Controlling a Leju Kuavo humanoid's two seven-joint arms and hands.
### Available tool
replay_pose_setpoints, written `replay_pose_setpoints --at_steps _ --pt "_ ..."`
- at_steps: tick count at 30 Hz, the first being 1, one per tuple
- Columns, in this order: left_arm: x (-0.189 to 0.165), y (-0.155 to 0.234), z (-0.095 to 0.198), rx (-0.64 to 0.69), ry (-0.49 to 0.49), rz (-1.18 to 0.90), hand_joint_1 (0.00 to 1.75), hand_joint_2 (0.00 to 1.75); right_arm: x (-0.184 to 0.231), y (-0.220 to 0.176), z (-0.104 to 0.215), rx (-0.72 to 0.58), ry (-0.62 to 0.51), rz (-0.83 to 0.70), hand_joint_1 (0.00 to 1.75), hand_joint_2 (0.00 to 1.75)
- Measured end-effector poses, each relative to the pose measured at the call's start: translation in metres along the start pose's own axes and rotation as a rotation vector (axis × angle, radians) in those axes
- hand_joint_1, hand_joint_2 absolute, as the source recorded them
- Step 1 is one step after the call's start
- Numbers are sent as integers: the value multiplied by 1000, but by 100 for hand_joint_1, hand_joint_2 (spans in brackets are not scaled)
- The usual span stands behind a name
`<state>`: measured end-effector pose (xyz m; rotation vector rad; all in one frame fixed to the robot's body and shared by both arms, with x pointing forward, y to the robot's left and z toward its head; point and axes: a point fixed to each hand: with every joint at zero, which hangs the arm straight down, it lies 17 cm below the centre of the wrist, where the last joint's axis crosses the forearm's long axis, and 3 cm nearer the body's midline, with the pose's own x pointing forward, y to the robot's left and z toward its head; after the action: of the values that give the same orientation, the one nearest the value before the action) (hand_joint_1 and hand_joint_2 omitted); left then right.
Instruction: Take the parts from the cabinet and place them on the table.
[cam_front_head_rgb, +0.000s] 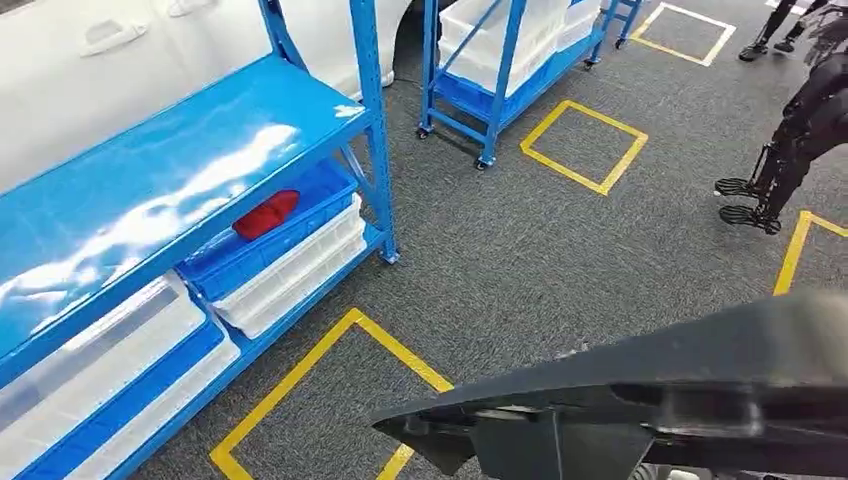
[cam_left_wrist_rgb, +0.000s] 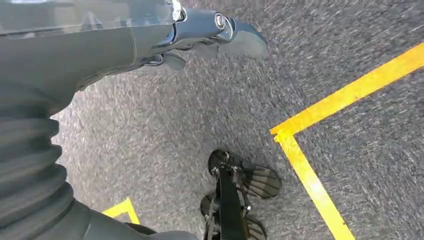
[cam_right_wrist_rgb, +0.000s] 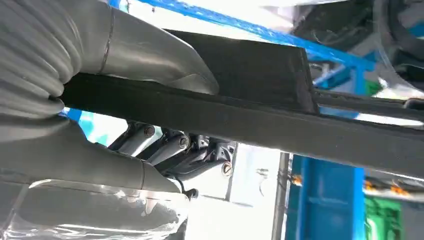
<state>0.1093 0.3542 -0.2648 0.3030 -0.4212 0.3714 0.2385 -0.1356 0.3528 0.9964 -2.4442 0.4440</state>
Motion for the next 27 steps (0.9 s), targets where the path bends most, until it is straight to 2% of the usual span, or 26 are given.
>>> replay_pose_setpoints --at_steps 6,13,27 --pt "5 -4 0 -5 -11 9 0 175 3 -23 -27 21 -37 -99 175 175" --pt "1 -9 1 -36 14 43 0 175 -18 -46 -43 44 -6 -98 175 175" --pt "-1 -21 4 -60 22 49 0 175 -34 -56 -41 35 31 -101 175 175"
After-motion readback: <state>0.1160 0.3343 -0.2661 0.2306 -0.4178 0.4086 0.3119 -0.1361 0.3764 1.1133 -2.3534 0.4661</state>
